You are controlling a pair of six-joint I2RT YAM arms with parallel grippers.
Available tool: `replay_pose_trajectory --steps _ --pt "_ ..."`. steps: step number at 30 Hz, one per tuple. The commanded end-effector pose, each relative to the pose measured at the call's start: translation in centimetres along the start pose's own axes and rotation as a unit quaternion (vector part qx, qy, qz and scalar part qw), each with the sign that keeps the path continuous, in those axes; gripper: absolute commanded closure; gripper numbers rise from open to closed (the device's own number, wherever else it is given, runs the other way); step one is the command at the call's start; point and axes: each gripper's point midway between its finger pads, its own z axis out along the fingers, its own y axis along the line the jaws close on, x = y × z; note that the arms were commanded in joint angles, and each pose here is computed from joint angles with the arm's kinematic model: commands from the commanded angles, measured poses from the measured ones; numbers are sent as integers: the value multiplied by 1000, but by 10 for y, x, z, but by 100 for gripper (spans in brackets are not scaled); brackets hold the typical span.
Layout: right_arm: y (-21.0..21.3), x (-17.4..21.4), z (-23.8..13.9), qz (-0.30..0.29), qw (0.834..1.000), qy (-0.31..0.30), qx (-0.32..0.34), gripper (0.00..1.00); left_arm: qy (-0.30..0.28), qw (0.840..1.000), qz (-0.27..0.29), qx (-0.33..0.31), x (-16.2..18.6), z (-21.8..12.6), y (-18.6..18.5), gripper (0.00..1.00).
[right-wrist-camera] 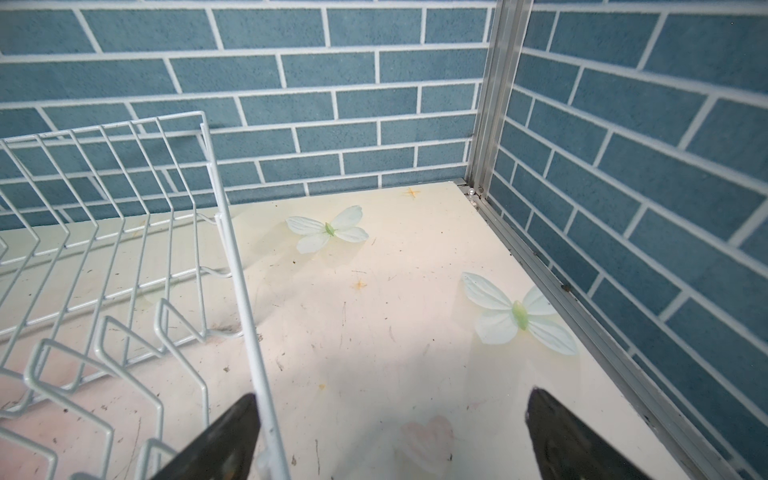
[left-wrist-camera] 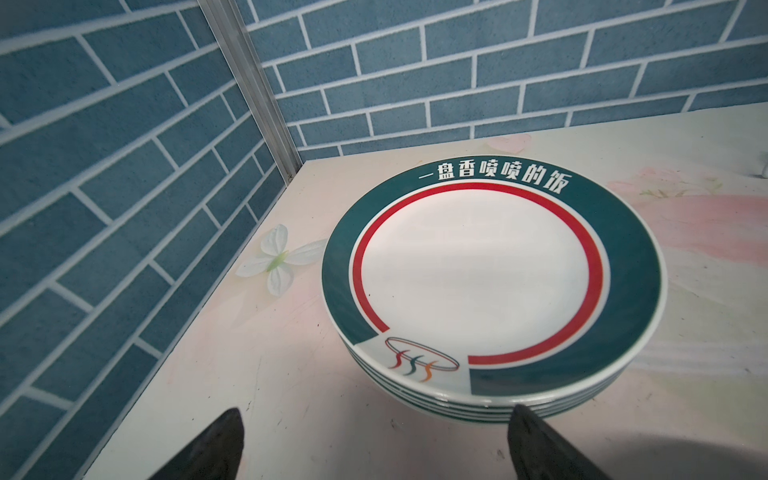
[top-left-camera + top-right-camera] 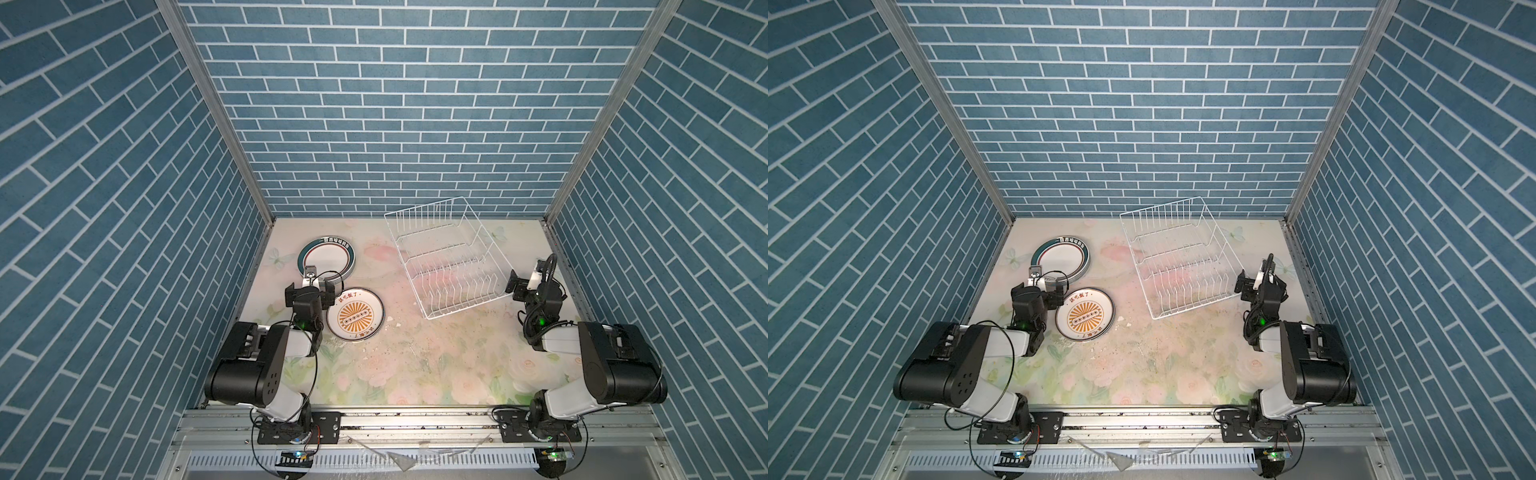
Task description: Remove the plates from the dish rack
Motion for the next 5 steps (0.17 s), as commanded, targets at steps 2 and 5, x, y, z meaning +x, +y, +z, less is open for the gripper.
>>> replay_pose_trajectory --steps 2,5 --pt "-18 33 3 -13 997 65 44 1 -2 1000 -8 -2 -5 4 1 1" --pt "-18 33 3 -12 997 66 43 1 -3 1000 -9 -3 -6 3 1 1"
